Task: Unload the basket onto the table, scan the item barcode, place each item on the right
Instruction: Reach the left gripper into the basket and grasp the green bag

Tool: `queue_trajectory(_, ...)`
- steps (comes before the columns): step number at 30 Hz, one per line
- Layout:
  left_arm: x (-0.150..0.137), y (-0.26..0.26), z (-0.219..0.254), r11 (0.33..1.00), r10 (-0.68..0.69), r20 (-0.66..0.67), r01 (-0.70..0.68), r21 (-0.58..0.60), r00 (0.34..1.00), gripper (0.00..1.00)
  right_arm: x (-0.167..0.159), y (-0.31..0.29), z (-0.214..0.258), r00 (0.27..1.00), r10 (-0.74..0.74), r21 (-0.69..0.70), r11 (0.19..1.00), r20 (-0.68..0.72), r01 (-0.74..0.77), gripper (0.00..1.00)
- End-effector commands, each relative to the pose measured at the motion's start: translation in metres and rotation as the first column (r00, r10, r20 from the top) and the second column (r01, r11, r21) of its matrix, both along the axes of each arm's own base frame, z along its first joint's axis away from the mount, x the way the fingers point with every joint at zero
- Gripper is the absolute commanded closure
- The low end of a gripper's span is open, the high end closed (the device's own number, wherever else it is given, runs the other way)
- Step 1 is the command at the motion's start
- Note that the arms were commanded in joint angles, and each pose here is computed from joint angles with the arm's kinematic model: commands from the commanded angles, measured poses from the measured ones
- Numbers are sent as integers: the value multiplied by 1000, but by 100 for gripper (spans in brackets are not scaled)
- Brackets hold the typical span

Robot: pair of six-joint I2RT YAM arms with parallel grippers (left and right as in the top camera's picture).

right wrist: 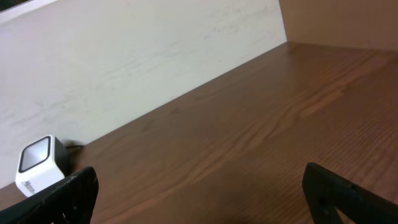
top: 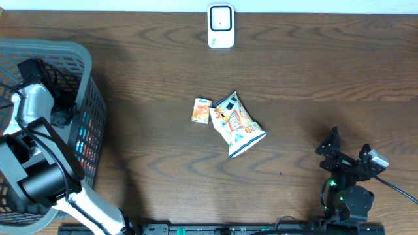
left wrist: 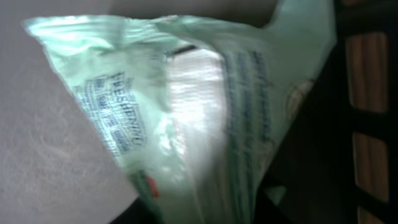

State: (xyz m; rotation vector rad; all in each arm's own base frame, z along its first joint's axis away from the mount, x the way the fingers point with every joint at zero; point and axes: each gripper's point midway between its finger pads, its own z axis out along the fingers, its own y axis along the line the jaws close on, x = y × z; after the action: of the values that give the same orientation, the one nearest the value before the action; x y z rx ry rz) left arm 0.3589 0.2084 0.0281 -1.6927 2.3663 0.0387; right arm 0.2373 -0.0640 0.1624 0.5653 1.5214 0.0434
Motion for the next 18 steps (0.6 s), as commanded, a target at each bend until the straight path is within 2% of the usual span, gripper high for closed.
queue_trajectory(1, -13, -3, -11, 1000, -8, -42, 7, -25, 999, 82, 0, 0, 1, 1000, -2, 10, 1000, 7, 2, 1)
queue_trajectory(3, -12, 1, 1, 1000, -13, -16, 13, -8, 1000, 92, 0, 0, 1, 1000, -2, 10, 1000, 7, 2, 1)
queue_trajectory(11, -20, 18, 149, 982, -19, 291, -37, 188, 957, 92, 0, 0, 1, 1000, -2, 10, 1000, 7, 2, 1)
queue_trajectory(15, -37, 0, 226, 958, -82, 439, -51, 283, 895, 92, 0, 0, 1, 1000, -2, 10, 1000, 7, 2, 1)
queue_trajectory(18, -47, -32, 278, 947, -171, 559, -20, 319, 811, 93, 0, 0, 1, 1000, -2, 10, 1000, 7, 2, 1)
